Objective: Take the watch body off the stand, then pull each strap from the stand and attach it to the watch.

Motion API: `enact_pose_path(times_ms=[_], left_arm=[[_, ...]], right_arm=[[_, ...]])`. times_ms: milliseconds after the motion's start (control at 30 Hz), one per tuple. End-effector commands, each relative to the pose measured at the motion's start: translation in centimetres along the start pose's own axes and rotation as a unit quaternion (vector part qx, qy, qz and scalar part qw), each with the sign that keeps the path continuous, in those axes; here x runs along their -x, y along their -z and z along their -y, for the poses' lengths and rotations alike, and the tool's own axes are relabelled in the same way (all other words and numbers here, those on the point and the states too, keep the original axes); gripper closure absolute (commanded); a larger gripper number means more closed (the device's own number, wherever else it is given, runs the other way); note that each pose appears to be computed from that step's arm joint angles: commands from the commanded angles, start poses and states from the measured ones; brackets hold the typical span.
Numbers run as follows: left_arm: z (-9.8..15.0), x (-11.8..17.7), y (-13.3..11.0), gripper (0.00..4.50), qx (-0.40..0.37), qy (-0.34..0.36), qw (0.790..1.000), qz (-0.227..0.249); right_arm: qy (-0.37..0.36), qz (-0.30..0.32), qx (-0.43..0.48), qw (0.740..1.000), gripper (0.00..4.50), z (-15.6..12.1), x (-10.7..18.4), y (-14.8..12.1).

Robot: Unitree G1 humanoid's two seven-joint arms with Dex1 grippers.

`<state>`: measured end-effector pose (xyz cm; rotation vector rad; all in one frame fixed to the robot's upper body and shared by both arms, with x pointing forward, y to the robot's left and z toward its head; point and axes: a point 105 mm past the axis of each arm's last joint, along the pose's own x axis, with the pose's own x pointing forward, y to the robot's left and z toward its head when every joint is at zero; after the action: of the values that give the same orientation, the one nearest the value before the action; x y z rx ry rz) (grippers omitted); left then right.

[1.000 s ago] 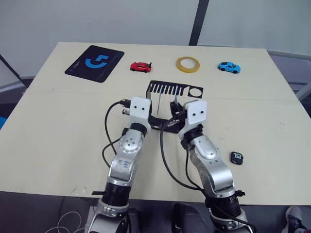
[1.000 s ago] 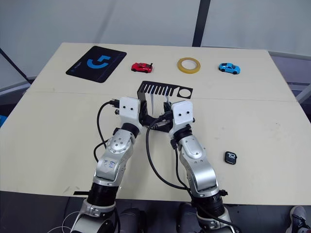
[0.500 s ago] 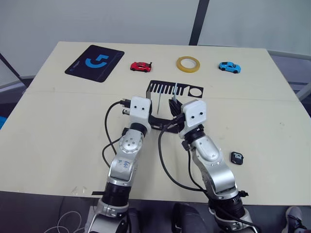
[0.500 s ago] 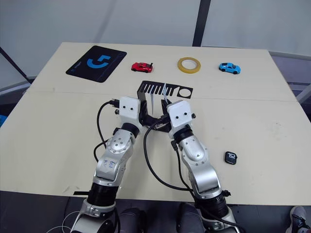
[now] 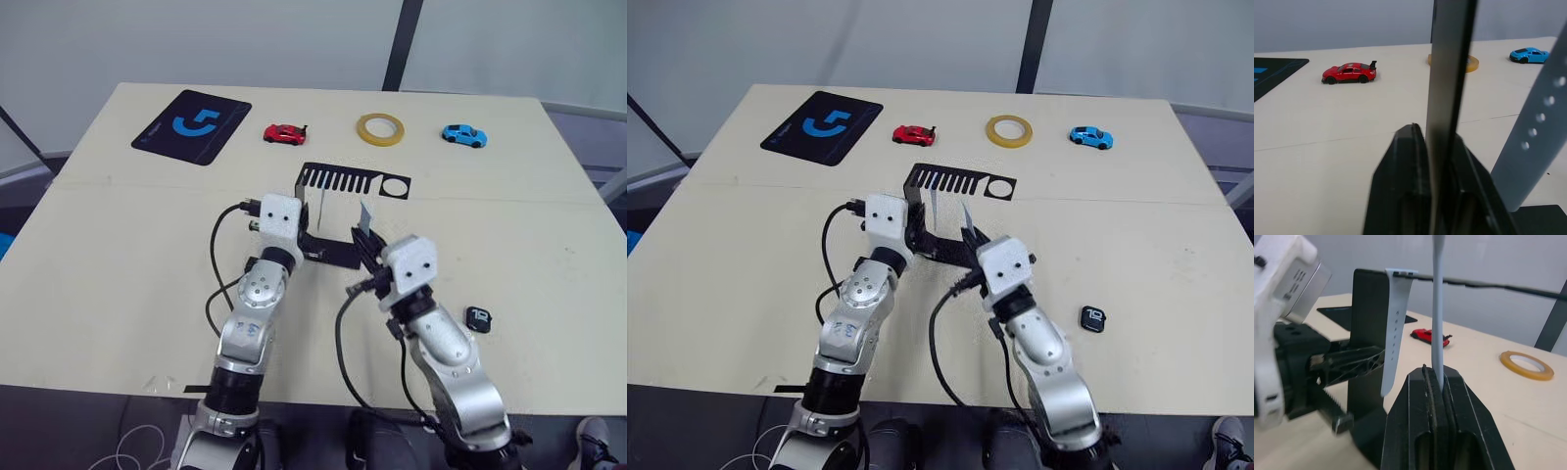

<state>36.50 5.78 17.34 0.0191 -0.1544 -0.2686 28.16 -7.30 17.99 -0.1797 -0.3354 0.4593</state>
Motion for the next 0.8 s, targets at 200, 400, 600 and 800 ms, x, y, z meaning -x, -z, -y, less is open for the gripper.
enact_pose_path(times_ms=[200, 400, 600, 800], left_arm=[[0.0, 1.3, -0.2, 1.92, -0.021, 0.071, 0.997, -0.002], [-2.7, 3.9, 2.0, 1.92, -0.053, 0.130, 0.988, -0.059], [-4.4, 6.9, 1.4, 1.37, 0.000, 0.282, 0.957, -0.065], [-5.0, 10.8, 0.2, 0.02, 0.103, 0.485, 0.862, -0.105]], right_arm=[[-0.064, 0.021, -0.042, 0.997, 4.50, 1.1, 3.3, -2.3], [-0.121, -0.021, -0.113, 0.986, 4.50, 1.7, 5.8, -1.7], [-0.188, -0.056, -0.168, 0.966, 4.50, 2.3, 9.8, -1.8], [-0.259, -0.067, -0.255, 0.929, 4.50, 0.2, 10.5, -2.1]])
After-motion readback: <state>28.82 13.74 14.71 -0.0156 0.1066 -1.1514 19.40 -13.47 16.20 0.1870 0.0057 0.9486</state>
